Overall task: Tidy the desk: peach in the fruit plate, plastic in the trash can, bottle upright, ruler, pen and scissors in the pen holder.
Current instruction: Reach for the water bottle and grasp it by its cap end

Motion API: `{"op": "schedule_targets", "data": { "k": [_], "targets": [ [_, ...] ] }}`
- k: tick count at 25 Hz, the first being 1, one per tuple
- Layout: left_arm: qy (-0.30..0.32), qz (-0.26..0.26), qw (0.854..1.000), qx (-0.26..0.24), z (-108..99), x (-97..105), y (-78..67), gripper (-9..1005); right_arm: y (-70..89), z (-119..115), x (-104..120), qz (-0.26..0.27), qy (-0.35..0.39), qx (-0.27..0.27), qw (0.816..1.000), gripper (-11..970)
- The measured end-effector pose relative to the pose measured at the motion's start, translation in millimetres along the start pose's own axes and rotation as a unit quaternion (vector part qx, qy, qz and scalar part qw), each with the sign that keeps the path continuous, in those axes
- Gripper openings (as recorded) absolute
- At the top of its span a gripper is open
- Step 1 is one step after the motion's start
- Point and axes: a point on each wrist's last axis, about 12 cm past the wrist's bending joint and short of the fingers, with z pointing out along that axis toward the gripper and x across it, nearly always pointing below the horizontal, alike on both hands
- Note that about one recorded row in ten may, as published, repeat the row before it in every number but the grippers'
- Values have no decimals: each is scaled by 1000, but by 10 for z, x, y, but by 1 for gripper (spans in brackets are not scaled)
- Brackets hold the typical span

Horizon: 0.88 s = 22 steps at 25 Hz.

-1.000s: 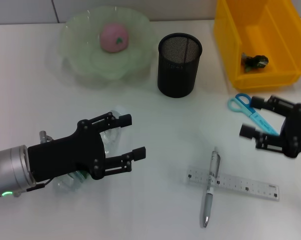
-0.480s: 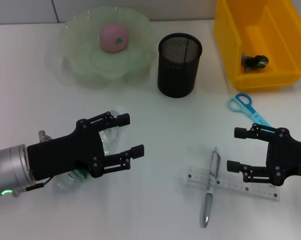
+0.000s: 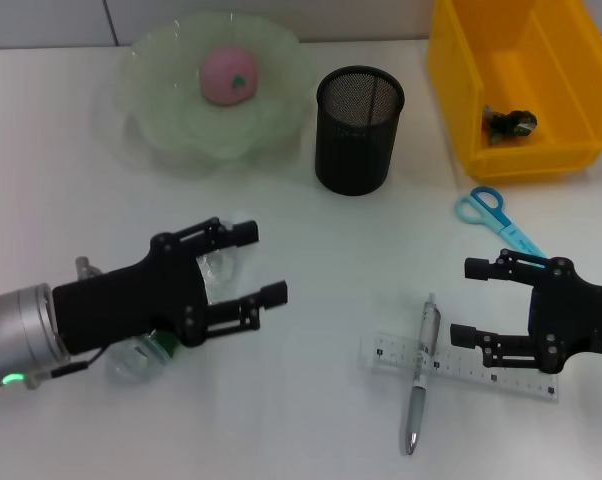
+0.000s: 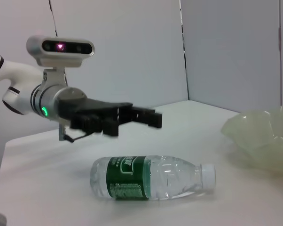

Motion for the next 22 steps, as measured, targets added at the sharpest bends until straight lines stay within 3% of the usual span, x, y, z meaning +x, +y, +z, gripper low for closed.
{"op": "schedule_targets", "data": {
  "k": [6, 8, 9, 11, 16, 22],
  "targets": [
    [-16, -79, 996, -22, 55, -208, 210, 796, -8, 11, 10, 0, 3, 5, 1000, 813],
    [3, -145, 988, -51, 100, -314, 393, 796, -7, 15, 11, 0, 3, 5, 1000, 813],
    [3, -145, 988, -51, 100, -314, 393, 796, -7, 15, 11, 0, 3, 5, 1000, 813],
    [28, -185, 979, -76, 112, -429, 548, 796, -7, 16, 11, -2, 3, 5, 1000, 813],
    [75, -215, 969, -97, 98, -592, 691, 796, -15, 24, 22, -8, 7, 10, 1000, 813],
    [179, -241, 947, -116, 160, -788, 824, 796, -31, 41, 12, -13, 7, 11, 1000, 813]
  ]
}}
